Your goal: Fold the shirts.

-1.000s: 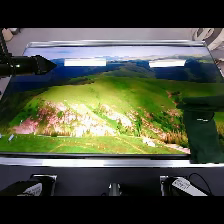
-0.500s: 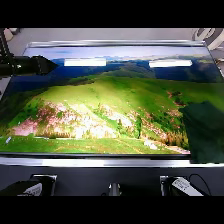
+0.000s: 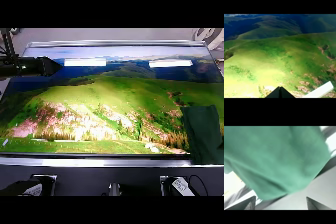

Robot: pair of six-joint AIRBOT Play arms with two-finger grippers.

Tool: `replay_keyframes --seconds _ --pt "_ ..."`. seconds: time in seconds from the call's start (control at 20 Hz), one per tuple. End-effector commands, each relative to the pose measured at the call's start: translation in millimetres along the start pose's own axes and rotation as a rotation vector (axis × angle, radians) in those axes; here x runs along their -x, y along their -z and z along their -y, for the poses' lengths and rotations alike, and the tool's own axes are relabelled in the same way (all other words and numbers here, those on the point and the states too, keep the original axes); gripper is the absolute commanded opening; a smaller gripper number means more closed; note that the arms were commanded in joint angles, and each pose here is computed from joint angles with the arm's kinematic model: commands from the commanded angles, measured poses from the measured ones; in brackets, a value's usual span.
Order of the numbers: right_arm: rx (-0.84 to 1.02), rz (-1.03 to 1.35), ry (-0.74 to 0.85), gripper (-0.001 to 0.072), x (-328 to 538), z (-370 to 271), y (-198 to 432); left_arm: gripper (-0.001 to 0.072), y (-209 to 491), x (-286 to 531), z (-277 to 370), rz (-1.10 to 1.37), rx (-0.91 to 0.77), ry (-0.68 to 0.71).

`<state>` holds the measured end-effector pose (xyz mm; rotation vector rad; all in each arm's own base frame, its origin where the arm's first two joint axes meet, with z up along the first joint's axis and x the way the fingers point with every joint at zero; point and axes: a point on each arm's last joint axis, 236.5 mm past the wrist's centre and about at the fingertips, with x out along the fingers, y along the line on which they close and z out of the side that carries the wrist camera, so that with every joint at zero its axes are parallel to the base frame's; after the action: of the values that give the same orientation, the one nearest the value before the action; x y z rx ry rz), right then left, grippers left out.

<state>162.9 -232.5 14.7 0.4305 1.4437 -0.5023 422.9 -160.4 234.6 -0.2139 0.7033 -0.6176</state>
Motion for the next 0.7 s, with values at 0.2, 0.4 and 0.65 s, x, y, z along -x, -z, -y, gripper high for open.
replay_keyframes --seconds 0.2,0.4,0.65 --pt "0.399 0.772 0.316 0.0689 206.1 -11.7 -171.8 0.0018 -19.8 8.3 -50.7 0.041 -0.078 -0.317" --pt "0.678 0.764 0.099 0.0672 194.0 -170.1 -170.9 0.0075 23.4 5.7 -111.5 -0.206 -0.157 -0.687" --pt "0.948 0.174 -0.081 0.0685 73.3 -270.7 -75.9 0.0681 141.6 -6.0 -133.3 -0.643 0.006 -0.715"
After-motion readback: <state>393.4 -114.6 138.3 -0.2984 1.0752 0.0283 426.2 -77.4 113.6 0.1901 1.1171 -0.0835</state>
